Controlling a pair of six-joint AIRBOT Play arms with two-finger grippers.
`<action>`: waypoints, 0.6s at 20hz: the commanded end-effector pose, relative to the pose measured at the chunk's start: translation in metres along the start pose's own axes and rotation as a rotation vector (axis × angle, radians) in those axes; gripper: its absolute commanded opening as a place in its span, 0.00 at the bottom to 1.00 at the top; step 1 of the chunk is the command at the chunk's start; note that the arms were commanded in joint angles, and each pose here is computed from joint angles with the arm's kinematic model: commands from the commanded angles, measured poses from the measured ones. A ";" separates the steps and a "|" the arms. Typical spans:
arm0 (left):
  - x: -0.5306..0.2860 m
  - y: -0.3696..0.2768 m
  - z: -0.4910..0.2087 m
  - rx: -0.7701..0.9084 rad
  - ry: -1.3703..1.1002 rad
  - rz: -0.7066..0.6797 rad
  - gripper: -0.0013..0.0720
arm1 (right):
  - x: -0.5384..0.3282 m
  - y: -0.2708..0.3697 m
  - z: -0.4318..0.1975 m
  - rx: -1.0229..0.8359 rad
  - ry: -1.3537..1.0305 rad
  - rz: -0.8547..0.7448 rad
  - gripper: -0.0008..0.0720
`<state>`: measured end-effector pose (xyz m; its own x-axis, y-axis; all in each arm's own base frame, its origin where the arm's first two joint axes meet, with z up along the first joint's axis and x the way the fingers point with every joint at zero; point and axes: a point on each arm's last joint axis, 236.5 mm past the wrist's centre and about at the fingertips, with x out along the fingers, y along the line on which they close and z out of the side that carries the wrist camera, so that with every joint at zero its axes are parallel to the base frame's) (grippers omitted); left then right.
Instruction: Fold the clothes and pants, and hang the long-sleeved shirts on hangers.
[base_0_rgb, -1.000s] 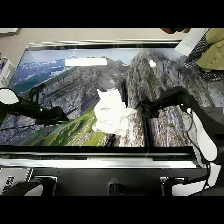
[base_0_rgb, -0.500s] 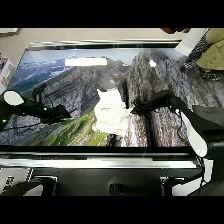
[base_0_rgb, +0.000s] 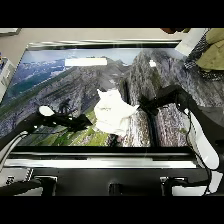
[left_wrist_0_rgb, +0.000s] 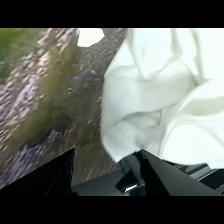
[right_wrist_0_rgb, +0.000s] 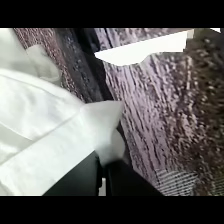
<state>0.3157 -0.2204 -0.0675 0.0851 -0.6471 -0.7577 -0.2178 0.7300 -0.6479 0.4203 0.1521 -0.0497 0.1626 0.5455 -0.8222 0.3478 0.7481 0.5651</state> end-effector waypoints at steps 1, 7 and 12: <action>0.041 -0.005 -0.004 -0.048 -0.001 -0.025 0.65 | -0.011 0.003 -0.006 -0.009 0.006 -0.008 0.06; 0.039 -0.008 0.011 -0.066 -0.028 -0.055 0.03 | -0.030 0.013 -0.010 -0.041 -0.019 0.003 0.06; -0.062 -0.026 0.069 0.031 -0.257 -0.105 0.03 | -0.112 0.037 0.018 -0.226 -0.312 -0.048 0.06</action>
<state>0.3612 -0.2189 -0.0499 0.2411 -0.6744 -0.6979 -0.2246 0.6608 -0.7161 0.4206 0.1340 0.0184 0.2958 0.4788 -0.8266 0.2333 0.8029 0.5485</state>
